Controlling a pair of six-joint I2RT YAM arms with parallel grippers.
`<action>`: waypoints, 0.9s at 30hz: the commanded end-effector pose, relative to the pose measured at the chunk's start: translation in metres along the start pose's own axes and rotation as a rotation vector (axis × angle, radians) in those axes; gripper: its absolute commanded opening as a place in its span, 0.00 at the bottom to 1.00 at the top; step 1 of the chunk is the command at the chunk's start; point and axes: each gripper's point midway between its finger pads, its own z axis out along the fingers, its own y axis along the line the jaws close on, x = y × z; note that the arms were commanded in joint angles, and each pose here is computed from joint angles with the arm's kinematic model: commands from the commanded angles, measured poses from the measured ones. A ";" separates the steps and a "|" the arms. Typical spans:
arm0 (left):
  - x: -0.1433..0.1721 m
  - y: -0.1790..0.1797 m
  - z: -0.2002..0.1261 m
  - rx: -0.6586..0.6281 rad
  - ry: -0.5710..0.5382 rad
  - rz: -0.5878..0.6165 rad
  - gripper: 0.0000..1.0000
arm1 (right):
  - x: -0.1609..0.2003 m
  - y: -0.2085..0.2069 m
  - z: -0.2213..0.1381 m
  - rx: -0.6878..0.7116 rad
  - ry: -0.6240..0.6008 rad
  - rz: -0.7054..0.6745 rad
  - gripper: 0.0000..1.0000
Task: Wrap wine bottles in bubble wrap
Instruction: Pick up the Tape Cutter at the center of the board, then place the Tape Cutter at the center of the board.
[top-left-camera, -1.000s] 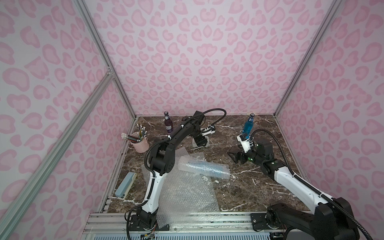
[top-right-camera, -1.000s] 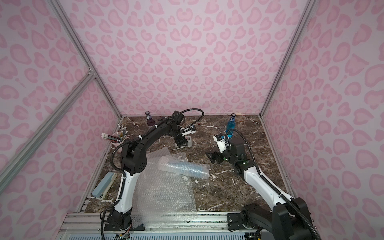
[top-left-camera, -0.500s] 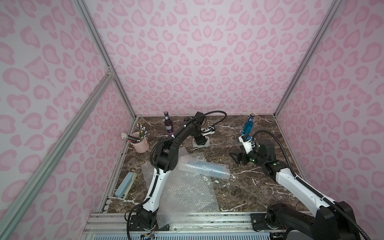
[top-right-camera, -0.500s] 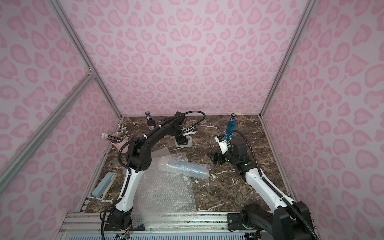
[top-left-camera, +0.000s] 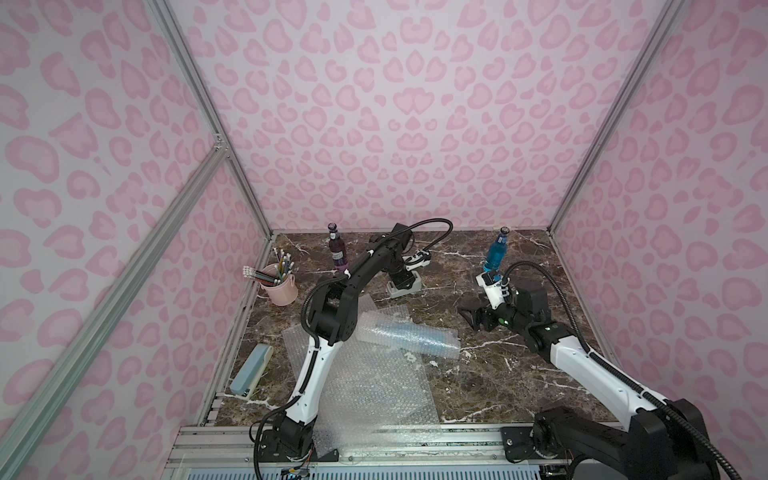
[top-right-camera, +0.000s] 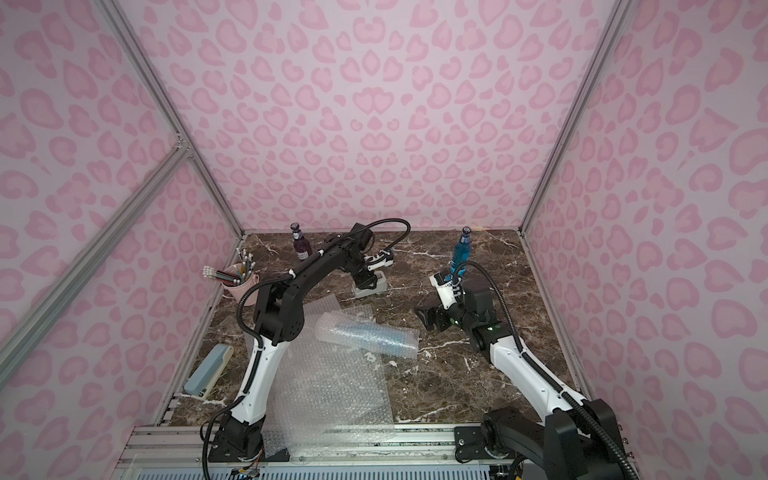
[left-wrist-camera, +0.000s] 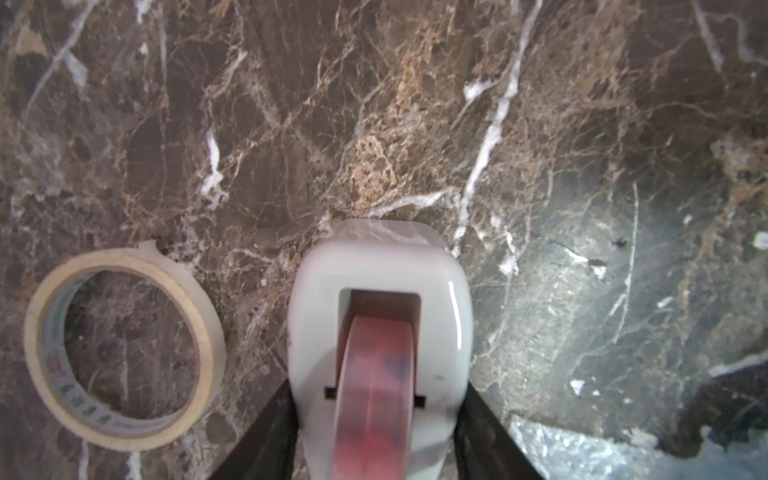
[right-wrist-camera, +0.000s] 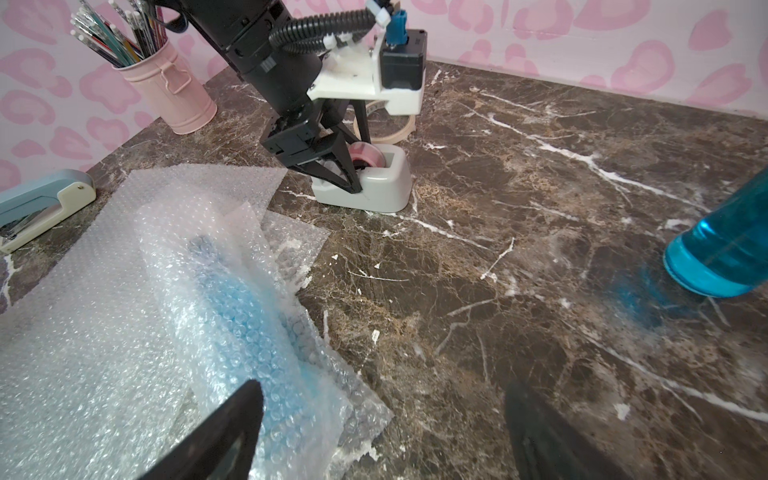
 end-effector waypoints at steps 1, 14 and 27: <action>-0.002 -0.005 -0.012 -0.057 0.031 -0.190 0.45 | -0.002 0.000 0.003 -0.006 -0.024 0.014 0.92; -0.020 -0.021 -0.021 -0.311 0.040 -0.694 0.41 | 0.000 -0.007 0.013 -0.001 -0.043 0.084 0.92; -0.037 -0.064 -0.010 -0.308 0.025 -0.863 0.41 | 0.002 -0.012 0.012 -0.004 -0.061 0.108 0.91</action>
